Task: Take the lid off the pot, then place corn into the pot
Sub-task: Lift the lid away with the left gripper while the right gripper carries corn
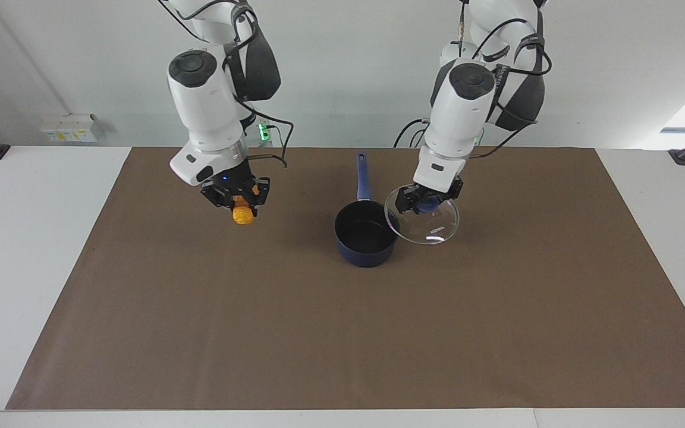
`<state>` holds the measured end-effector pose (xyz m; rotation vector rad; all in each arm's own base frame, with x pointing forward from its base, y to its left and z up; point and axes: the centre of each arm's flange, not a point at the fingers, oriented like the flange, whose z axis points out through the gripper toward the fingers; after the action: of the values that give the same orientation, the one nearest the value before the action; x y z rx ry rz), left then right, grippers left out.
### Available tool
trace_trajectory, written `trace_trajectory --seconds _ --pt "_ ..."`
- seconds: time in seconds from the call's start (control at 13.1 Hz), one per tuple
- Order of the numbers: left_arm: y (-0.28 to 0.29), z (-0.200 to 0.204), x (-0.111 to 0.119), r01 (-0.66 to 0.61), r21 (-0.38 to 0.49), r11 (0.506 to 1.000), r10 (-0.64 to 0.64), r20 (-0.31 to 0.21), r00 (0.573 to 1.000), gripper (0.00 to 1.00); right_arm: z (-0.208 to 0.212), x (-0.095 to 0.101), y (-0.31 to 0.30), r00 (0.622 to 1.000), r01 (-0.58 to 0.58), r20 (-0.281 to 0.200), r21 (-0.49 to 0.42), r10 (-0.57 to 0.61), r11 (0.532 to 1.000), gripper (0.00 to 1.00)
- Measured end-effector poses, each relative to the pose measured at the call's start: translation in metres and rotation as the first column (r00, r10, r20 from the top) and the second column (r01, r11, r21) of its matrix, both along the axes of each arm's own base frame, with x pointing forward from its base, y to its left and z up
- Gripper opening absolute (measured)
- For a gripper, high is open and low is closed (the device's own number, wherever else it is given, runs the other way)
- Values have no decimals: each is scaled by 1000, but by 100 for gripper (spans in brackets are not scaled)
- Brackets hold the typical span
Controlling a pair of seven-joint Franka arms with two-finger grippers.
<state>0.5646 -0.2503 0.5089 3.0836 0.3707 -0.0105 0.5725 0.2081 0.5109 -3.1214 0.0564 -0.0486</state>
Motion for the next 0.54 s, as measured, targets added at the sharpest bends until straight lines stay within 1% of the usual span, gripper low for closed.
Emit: trace_trajectory --seconds 0.15,0.38,0.54 --pt "36 1 10 26 7 1000 -25 -20 999 44 -4 -8 56 999 43 2 6 -43 999 40" --pt "81 -3 19 30 16 999 -29 -65 997 44 -21 -5 116 996 92 5 15 -93 996 40" --pt "119 -8 25 25 16 1000 -24 -88 996 44 -41 -1 147 996 91 16 24 -92 996 40"
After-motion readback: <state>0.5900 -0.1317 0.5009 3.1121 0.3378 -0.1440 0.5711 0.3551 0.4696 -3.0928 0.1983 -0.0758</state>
